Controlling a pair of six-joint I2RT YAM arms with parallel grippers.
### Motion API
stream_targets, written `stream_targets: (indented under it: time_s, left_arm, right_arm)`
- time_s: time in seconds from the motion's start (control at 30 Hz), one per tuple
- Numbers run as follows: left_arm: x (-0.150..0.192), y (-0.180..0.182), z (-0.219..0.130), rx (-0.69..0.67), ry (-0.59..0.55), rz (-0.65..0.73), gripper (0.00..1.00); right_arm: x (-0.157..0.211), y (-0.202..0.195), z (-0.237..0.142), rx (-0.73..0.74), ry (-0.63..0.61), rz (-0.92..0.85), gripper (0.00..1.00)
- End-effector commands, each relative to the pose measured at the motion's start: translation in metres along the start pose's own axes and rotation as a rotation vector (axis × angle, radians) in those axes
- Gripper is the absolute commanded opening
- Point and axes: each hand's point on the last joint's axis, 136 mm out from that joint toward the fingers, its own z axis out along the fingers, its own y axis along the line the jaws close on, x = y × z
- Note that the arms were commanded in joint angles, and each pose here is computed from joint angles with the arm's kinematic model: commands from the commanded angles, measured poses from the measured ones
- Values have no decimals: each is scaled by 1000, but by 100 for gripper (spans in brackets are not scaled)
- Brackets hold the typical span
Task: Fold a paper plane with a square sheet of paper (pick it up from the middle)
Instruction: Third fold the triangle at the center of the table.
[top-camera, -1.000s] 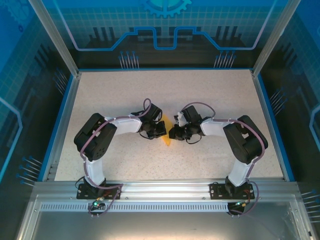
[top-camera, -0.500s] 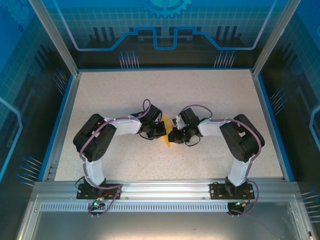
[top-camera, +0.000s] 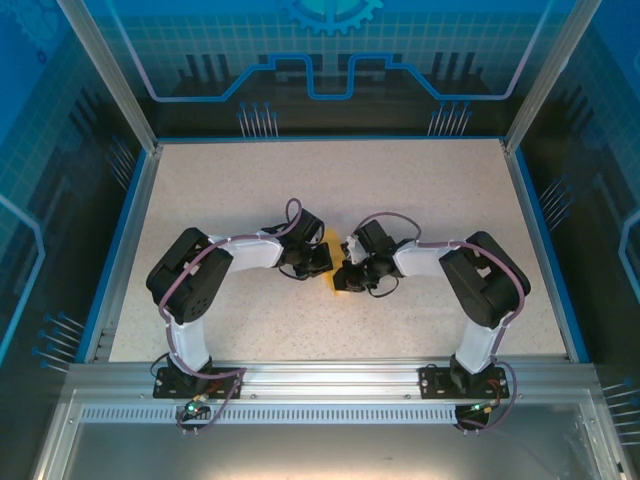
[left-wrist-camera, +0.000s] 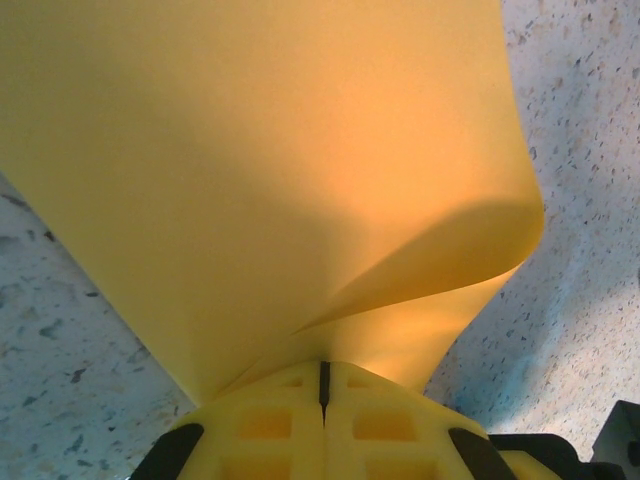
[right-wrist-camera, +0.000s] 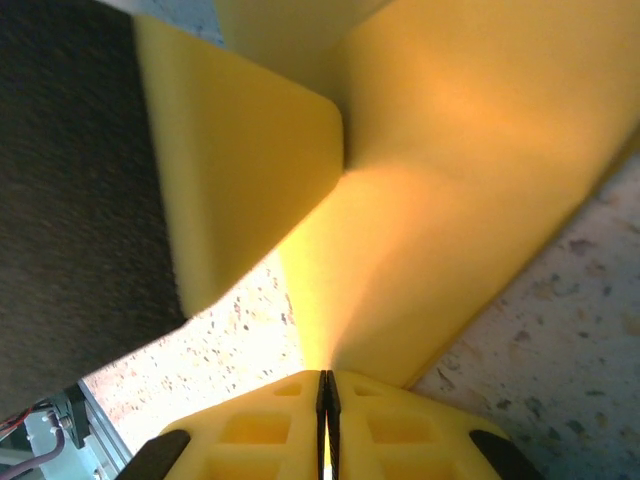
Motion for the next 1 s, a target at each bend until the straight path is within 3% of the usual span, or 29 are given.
stream_targets:
  time_s: [0.0, 0.17, 0.47, 0.77, 0.97]
  left_arm:
    - [21, 38, 5, -134, 51, -40, 3]
    - [20, 38, 5, -135, 49, -40, 3]
    - [20, 38, 5, -136, 51, -38, 3]
    - [20, 36, 4, -132, 49, -37, 3]
    - [19, 35, 4, -132, 48, -35, 3]
  right_arm:
    - [28, -11, 4, 36, 88, 31, 12]
    - [26, 10, -10, -3, 63, -30, 12]
    - [34, -12, 10, 54, 111, 30, 12]
    - [6, 23, -17, 0, -10, -56, 12]
    - [11, 14, 2, -9, 35, -16, 12]
